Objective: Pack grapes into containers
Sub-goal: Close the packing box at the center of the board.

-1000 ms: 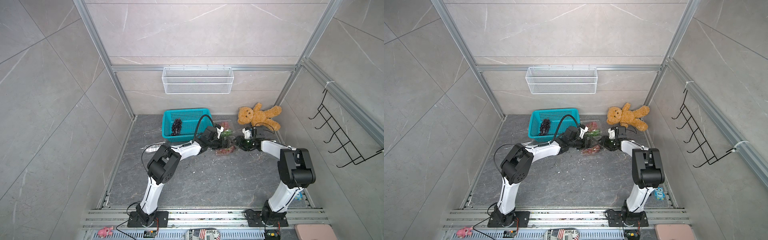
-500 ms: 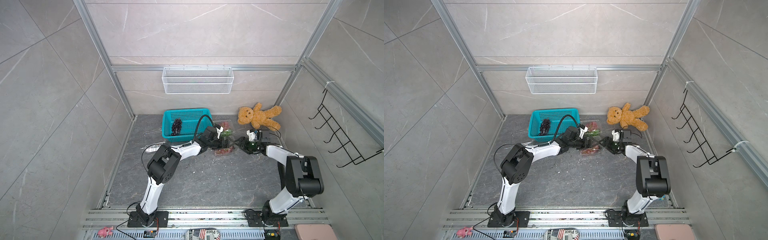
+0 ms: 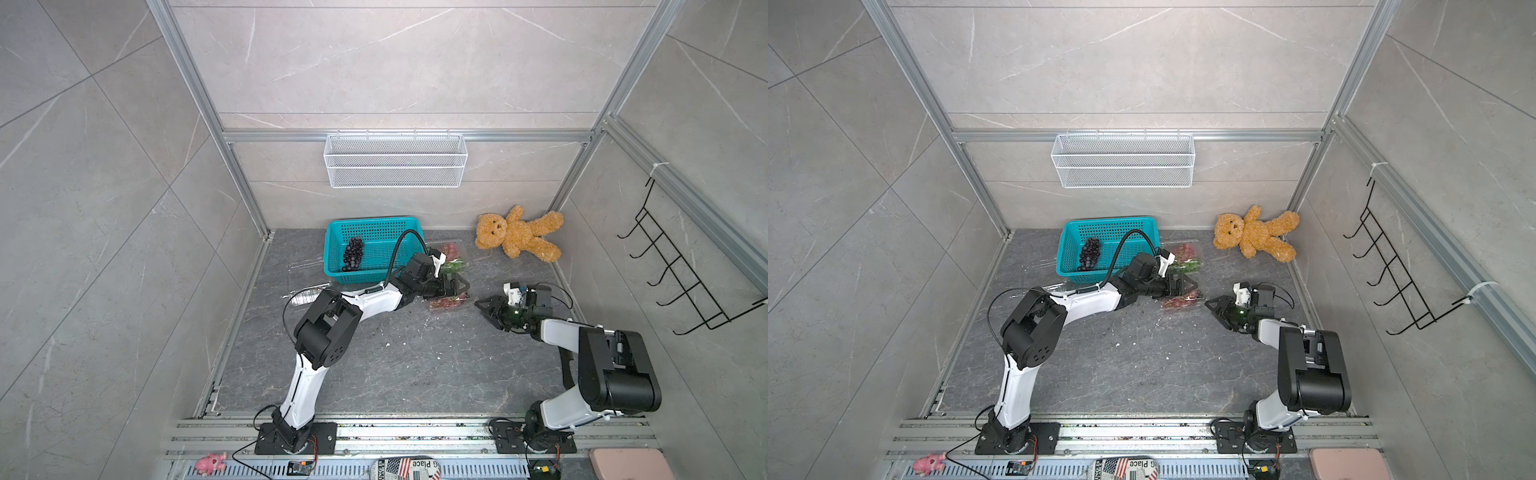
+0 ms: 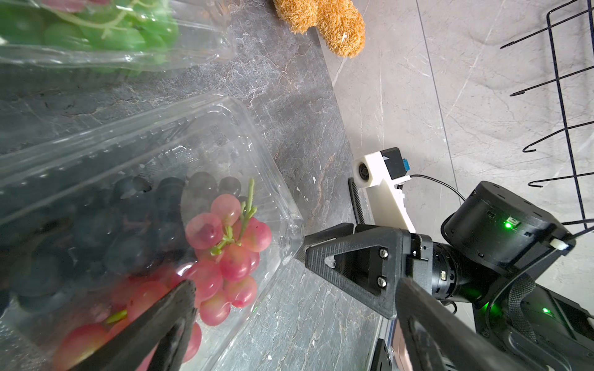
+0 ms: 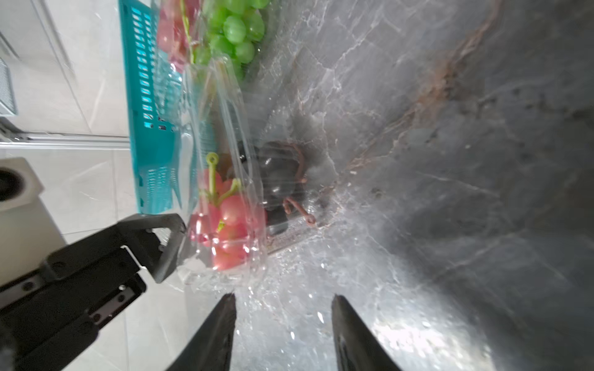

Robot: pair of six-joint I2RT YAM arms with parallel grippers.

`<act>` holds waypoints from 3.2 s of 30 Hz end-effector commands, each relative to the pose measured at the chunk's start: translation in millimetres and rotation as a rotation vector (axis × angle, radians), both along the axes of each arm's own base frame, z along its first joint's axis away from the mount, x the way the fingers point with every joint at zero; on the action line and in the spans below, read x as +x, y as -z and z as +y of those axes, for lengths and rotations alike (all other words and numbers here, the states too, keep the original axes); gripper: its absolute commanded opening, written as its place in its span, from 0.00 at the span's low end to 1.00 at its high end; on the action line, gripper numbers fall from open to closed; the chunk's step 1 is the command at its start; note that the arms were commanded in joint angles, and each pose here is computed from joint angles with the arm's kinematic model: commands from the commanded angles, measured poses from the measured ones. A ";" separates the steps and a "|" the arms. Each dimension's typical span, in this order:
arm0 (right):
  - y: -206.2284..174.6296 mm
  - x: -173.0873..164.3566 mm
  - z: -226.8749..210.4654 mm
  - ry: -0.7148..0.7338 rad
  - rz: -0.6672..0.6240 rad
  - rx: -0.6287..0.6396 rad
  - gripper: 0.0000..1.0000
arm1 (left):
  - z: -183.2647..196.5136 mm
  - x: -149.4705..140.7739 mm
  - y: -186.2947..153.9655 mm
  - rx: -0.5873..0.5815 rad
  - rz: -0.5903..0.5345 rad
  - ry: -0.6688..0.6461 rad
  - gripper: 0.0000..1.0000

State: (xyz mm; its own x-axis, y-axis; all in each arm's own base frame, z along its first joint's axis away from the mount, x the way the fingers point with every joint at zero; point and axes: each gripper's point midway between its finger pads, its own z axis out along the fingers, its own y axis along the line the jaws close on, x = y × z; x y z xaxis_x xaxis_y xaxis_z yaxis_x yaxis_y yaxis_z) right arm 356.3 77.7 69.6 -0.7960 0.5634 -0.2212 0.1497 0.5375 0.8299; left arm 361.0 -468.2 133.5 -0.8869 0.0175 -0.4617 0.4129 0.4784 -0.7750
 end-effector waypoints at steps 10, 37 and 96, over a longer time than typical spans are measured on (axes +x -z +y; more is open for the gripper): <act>1.5 18.6 -3.6 0.036 -0.028 0.076 0.35 | 7.9 -7.3 -4.4 0.033 -0.004 -0.001 0.99; 12.2 25.9 -2.6 0.052 -0.008 0.117 0.22 | 8.8 -6.2 2.8 0.042 0.006 -0.004 0.99; -39.0 28.9 -10.6 0.044 -0.033 -0.103 0.69 | 90.3 11.8 -27.3 0.242 -0.030 -0.222 0.99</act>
State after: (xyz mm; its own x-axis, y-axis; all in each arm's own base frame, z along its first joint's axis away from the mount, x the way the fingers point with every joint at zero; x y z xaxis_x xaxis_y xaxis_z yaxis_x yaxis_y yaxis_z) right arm 389.7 74.6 106.5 -0.7508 0.6060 -0.2629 0.1279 0.5238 0.8422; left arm 367.1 -414.5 152.5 -0.8735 -0.0143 -0.4866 0.3660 0.6398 -0.6758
